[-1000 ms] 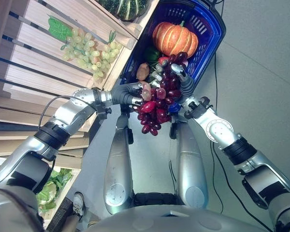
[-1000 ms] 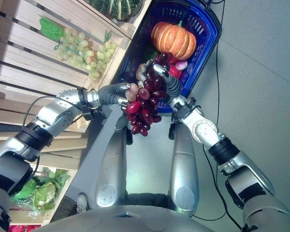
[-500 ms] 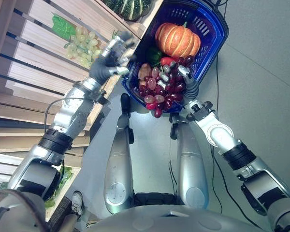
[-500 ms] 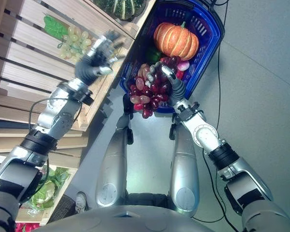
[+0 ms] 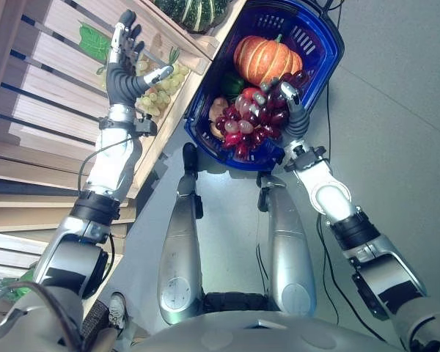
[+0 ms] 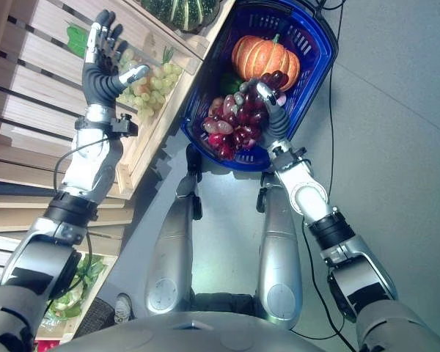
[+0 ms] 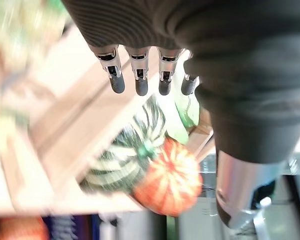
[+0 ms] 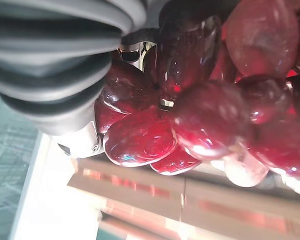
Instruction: Pick up fruits and vegetables into the basket
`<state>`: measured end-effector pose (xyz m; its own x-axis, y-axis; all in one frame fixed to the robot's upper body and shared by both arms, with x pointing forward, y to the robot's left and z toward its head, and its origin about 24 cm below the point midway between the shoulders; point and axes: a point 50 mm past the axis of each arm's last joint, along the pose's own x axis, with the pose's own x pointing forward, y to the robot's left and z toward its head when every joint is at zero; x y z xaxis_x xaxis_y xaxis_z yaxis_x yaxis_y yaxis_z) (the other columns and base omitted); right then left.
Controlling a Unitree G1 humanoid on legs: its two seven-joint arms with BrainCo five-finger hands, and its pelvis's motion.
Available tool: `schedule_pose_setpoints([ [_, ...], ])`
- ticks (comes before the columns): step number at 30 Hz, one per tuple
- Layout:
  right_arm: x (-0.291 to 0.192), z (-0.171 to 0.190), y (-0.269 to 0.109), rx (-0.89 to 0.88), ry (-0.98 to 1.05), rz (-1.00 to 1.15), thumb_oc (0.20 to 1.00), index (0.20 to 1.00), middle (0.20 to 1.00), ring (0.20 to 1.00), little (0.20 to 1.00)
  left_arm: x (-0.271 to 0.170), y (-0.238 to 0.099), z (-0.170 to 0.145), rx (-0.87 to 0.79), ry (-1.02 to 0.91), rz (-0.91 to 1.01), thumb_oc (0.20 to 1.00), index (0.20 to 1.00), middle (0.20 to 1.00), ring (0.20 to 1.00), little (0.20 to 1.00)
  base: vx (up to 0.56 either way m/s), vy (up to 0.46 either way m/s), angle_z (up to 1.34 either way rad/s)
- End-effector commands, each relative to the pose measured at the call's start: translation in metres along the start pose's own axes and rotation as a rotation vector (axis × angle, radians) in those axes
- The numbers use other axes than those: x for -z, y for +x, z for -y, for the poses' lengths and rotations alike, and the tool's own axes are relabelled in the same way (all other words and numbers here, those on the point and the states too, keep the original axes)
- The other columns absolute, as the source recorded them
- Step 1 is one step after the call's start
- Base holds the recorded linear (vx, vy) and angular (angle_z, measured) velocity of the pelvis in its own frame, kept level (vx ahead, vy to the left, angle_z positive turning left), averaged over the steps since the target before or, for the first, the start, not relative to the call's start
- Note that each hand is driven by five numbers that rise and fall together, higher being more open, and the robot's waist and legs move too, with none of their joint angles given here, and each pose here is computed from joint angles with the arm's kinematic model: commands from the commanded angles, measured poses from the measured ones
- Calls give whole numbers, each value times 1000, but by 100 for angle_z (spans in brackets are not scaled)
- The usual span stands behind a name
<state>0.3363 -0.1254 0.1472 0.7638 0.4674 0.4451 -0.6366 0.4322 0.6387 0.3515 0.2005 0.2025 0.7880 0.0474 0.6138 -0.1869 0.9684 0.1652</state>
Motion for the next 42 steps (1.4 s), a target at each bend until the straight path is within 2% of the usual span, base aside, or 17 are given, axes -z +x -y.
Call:
schedule_pose_setpoints([
  [1, -18, -9, 14, -9, -74, 68, 200, 200, 200, 200, 200, -20, 19, -22, -111, 296, 138, 1000, 1000, 1000, 1000, 1000, 0, 0, 0],
  [5, -41, 14, 22, 176, -213, 49, 200, 200, 200, 200, 200, -28, 42, -40, -163, 599, 163, 1000, 1000, 1000, 1000, 1000, 1, 22, 0],
  [7, -46, 18, 24, 198, -229, 42, 200, 200, 200, 200, 200, -30, 46, -43, -177, 659, 171, 1000, 1000, 1000, 1000, 1000, -3, 37, -1],
  [8, -55, 27, 28, 266, -266, 31, 200, 200, 200, 200, 200, -34, 56, -48, -196, 776, 185, 1000, 1000, 1000, 1000, 1000, -6, 36, 0],
  [11, -63, 37, 33, 337, -297, 16, 200, 200, 200, 200, 200, -36, 65, -49, -180, 945, 213, 1000, 1000, 1000, 1000, 1000, -3, 46, 1],
  [16, -75, 48, 39, 449, -388, -18, 200, 200, 200, 200, 200, -36, 76, -49, -144, 1110, 204, 1000, 1000, 1000, 1000, 1000, -1, 57, 1],
  [22, -77, 56, 42, 556, -459, -77, 200, 200, 200, 200, 200, -23, 79, -50, -25, 1301, 144, 1000, 1000, 1000, 1000, 1000, -1, 67, -3],
  [31, -77, 61, 44, 648, -576, -146, 200, 200, 200, 200, 200, -2, 73, -49, 109, 1371, 31, 1000, 1000, 1000, 1000, 1000, 4, 53, -1],
  [32, -77, 62, 44, 658, -583, -152, 448, 448, 448, 448, 448, 1, 72, -48, 141, 1381, 15, 1000, 1000, 1000, 1000, 1000, 6, 38, 1],
  [33, -75, 61, 45, 662, -590, -158, 1000, 1000, 1000, 1000, 1000, 4, 71, -46, 181, 1384, -9, 1000, 1000, 1000, 1000, 1000, 7, 46, 1],
  [42, -71, 57, 52, 663, -617, -175, 1000, 1000, 1000, 1000, 1000, 28, 57, -26, 453, 1333, -129, 1000, 1000, 1000, 1000, 1000, 3, 26, 0],
])
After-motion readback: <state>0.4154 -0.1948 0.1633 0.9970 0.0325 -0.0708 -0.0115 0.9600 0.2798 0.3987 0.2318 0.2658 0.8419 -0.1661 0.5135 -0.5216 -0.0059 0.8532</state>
